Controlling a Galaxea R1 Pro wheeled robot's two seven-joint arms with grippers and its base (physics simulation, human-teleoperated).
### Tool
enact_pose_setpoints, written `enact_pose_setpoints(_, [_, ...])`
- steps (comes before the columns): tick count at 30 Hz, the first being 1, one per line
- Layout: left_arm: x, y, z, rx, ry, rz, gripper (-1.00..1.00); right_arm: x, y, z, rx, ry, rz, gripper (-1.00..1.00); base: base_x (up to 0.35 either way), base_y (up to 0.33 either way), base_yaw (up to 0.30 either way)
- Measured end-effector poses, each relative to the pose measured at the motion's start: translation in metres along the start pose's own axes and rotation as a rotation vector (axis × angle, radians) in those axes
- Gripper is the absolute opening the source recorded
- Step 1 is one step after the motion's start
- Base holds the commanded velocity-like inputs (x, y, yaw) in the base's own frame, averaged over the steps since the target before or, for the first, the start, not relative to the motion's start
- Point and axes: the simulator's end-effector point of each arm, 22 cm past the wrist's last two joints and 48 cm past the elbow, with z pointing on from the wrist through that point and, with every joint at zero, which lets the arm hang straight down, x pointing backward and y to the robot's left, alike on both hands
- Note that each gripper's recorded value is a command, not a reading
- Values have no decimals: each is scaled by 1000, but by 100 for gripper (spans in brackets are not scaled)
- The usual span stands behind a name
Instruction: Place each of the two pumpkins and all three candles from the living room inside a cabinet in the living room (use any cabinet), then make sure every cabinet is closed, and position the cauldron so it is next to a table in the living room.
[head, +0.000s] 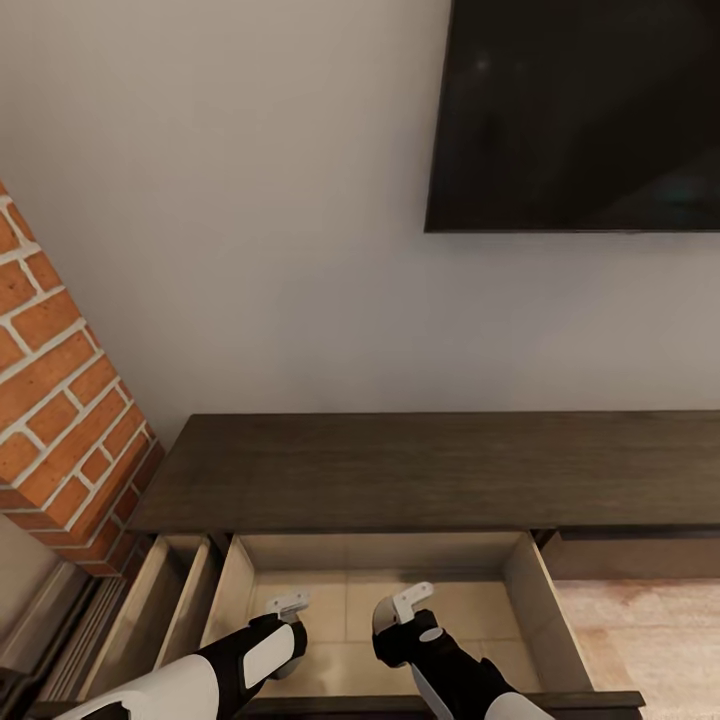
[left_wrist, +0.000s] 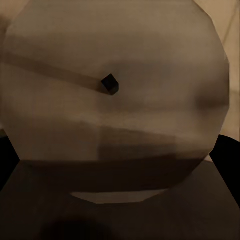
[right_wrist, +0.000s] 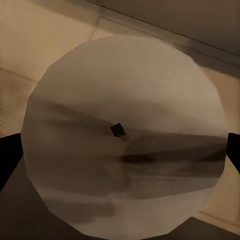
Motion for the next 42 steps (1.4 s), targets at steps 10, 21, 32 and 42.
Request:
enact_pose_setpoints(10, [6,2,5,-5,14,1,-100,4,1,4,-4,9,3,-100,0,0,0])
enact_pose_setpoints(21, [27,11,11,-19,38,17,-100,-18,-13,6,16,-26,-8,-100,0,0,0])
enact_pose_setpoints(32, [33,13,15,-27,40,58,-100,-19,-11,9,11,-17,-5,-100,0,0,0])
enact_pose_setpoints(42, [3,36,21,-51,32,-5,-100,-3,-8,11,2,71,1,-100,0,0,0])
